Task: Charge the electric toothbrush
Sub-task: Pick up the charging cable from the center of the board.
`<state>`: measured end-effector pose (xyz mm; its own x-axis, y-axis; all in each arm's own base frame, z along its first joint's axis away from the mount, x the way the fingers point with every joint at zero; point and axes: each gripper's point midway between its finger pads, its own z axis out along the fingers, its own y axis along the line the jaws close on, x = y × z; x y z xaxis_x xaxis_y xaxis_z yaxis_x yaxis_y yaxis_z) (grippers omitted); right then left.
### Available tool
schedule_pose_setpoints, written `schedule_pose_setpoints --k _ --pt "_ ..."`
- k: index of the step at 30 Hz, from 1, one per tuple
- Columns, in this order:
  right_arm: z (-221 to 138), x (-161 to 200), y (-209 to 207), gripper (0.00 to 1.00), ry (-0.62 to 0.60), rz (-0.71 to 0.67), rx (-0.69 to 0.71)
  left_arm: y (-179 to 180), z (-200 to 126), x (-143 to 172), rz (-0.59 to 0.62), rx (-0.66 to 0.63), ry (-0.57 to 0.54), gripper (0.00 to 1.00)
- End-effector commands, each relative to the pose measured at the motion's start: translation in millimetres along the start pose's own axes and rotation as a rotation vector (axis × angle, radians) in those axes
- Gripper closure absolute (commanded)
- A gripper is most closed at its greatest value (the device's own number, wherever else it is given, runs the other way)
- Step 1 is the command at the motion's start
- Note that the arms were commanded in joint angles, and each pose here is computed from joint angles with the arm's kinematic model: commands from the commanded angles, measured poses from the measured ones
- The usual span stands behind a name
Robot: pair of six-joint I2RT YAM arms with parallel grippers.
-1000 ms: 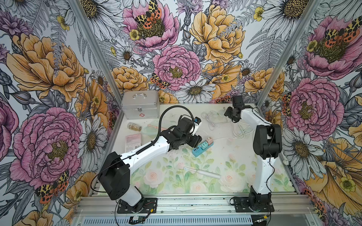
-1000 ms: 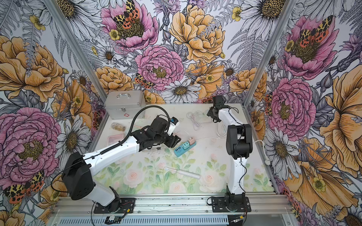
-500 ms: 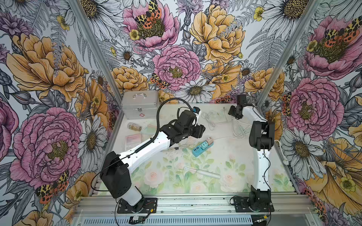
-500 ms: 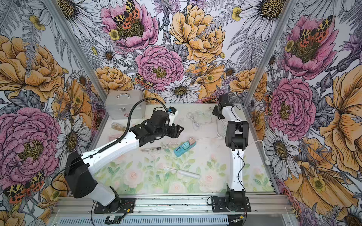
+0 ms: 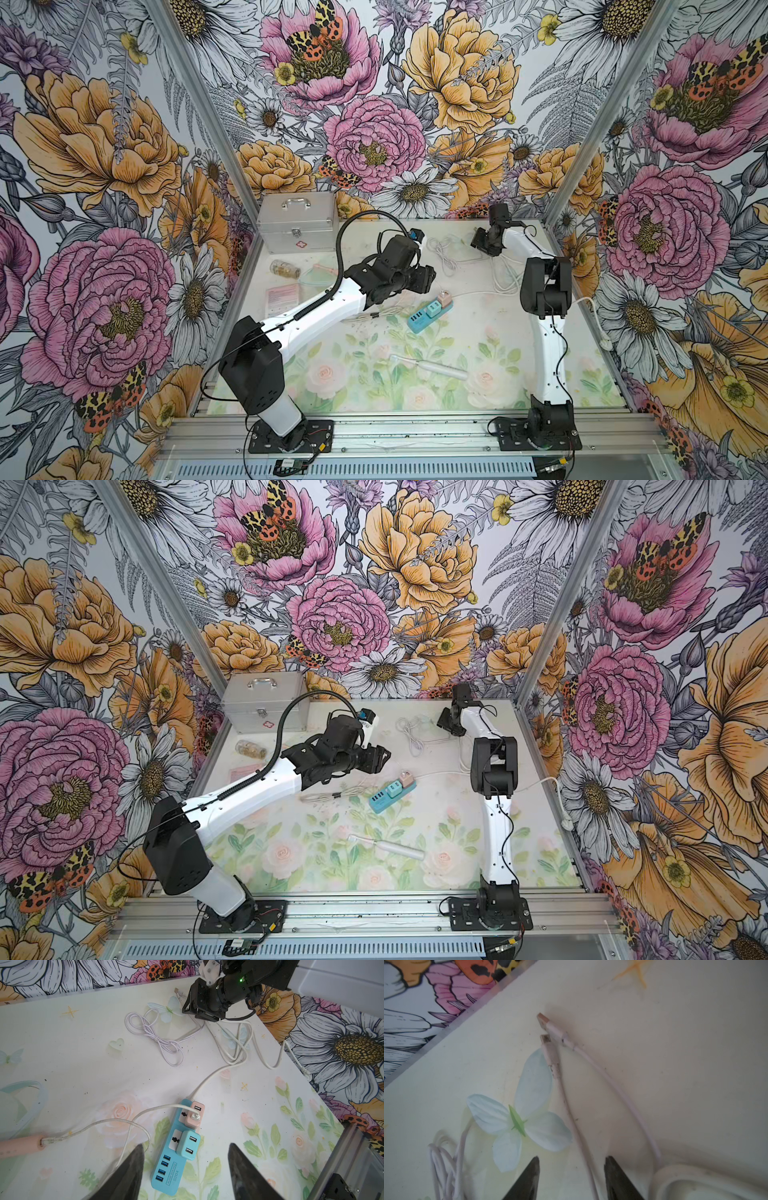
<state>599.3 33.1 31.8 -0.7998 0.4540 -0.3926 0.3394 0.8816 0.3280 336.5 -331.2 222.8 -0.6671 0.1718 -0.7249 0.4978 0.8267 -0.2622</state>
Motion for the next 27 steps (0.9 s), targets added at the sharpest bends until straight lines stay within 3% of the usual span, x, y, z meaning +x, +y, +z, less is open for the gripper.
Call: schedule_pose_setpoints --k 1,9,15,20,24,27 --pt "-7 18 -2 0.50 0.045 0.042 0.024 2 -7 -14 -0.025 -0.008 -0.046 0.35" --pt "-16 57 21 0.68 0.117 0.031 -0.007 2 -10 -14 -0.026 -0.001 -0.048 0.35" --pt "-32 96 52 0.72 0.153 -0.013 -0.022 6 -15 -12 -0.025 -0.011 -0.053 0.35" --pt "-59 110 80 0.72 0.121 -0.027 -0.073 12 -15 -9 -0.038 -0.017 -0.047 0.35" --pt "-91 86 89 0.65 0.027 -0.027 -0.085 6 -14 -13 -0.039 0.004 -0.050 0.35" --pt "-106 68 72 0.56 -0.056 -0.035 -0.014 4 -14 -16 -0.040 0.009 -0.053 0.35"
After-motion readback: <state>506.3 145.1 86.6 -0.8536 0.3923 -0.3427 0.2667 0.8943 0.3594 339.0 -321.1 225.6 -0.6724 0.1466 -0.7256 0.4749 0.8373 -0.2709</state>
